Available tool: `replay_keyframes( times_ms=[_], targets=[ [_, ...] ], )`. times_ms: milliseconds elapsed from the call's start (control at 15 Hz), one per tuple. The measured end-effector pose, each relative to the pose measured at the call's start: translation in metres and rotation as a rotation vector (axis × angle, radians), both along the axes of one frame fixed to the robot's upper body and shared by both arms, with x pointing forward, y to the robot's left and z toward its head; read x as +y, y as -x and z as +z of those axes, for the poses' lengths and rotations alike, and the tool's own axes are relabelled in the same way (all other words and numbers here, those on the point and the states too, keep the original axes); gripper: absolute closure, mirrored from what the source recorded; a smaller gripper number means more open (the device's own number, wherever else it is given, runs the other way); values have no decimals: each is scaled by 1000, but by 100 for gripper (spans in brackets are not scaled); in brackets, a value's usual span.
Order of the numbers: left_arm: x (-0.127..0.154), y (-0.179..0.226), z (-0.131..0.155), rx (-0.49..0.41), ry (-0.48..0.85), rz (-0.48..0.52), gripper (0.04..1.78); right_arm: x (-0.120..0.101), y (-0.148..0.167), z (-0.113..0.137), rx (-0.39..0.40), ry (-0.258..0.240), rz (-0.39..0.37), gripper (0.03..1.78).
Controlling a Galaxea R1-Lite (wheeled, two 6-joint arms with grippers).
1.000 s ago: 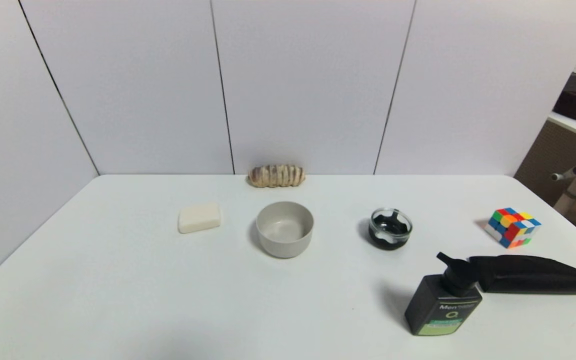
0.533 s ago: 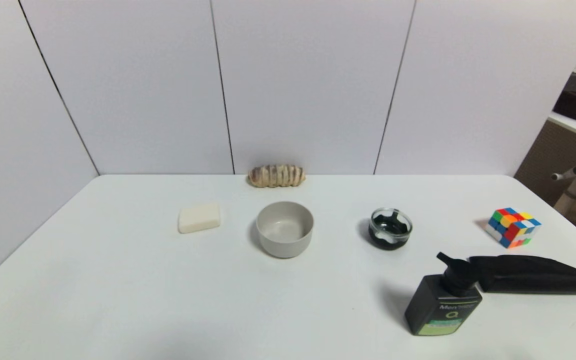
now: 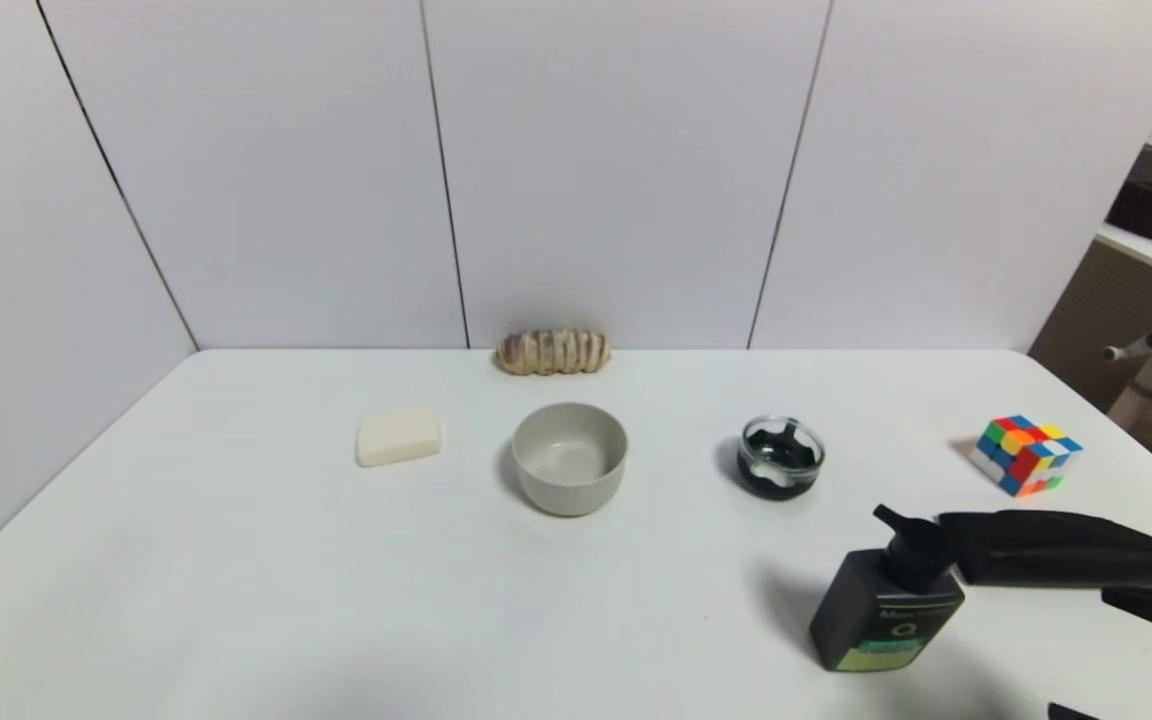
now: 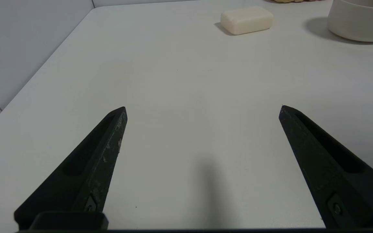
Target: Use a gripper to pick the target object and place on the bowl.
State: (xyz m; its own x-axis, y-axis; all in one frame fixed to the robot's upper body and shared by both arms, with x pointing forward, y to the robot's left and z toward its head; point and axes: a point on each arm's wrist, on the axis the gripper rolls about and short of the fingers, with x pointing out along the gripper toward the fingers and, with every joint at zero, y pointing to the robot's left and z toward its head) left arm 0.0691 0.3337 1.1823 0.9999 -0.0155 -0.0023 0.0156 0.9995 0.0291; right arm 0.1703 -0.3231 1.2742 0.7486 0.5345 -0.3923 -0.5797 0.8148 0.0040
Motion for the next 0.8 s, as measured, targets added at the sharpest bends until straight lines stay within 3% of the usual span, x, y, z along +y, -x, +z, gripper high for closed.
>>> replay_keyframes(
  times_ms=[333,800],
  targets=[
    [0,0,0,0,0,0,13,1,-26,-21,23,3,82,10],
    [0,0,0,0,0,0,13,2,-46,-42,-18,-22,158,10]
  ],
)
